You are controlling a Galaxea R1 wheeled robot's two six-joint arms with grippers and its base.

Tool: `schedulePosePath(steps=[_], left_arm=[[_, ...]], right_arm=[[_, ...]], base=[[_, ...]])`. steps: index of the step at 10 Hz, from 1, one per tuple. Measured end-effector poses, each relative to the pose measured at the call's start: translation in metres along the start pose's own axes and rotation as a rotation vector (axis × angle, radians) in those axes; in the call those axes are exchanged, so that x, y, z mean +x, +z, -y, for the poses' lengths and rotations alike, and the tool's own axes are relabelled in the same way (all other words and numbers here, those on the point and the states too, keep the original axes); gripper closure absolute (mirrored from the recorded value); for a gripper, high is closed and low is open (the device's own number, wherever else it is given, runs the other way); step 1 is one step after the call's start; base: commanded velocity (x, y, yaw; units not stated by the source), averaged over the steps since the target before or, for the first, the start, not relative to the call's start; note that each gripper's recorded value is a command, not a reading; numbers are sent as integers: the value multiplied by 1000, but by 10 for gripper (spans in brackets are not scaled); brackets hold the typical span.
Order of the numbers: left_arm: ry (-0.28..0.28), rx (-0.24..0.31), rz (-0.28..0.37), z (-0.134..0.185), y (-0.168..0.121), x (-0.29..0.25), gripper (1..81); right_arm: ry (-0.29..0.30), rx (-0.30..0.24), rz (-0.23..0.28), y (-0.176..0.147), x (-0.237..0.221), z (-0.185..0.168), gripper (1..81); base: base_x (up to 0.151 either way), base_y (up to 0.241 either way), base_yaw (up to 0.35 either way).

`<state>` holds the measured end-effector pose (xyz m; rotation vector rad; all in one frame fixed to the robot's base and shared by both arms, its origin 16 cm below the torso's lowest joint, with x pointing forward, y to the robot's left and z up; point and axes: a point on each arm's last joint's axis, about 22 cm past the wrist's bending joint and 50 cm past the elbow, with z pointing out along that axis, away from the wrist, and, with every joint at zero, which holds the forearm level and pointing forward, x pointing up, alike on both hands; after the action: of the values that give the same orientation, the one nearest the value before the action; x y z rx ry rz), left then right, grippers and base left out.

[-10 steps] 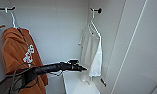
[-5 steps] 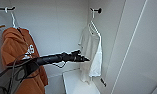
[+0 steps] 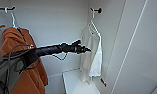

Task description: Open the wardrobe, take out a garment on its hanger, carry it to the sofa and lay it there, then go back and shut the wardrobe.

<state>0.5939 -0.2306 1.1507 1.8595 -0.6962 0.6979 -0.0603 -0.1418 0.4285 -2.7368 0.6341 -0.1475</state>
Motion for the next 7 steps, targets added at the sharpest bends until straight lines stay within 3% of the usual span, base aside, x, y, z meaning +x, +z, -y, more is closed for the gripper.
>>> schedulePosePath(steps=[3, 7], left_arm=[[-92, -22, -42, -15, -7, 24, 10], [-207, -90, -145, -45, -22, 73, 10]], right_arm=[[0, 1, 0, 0, 0, 1, 10], [0, 3, 1, 1, -1, 2, 10]], base=[[0, 0, 0], [0, 0, 0]])
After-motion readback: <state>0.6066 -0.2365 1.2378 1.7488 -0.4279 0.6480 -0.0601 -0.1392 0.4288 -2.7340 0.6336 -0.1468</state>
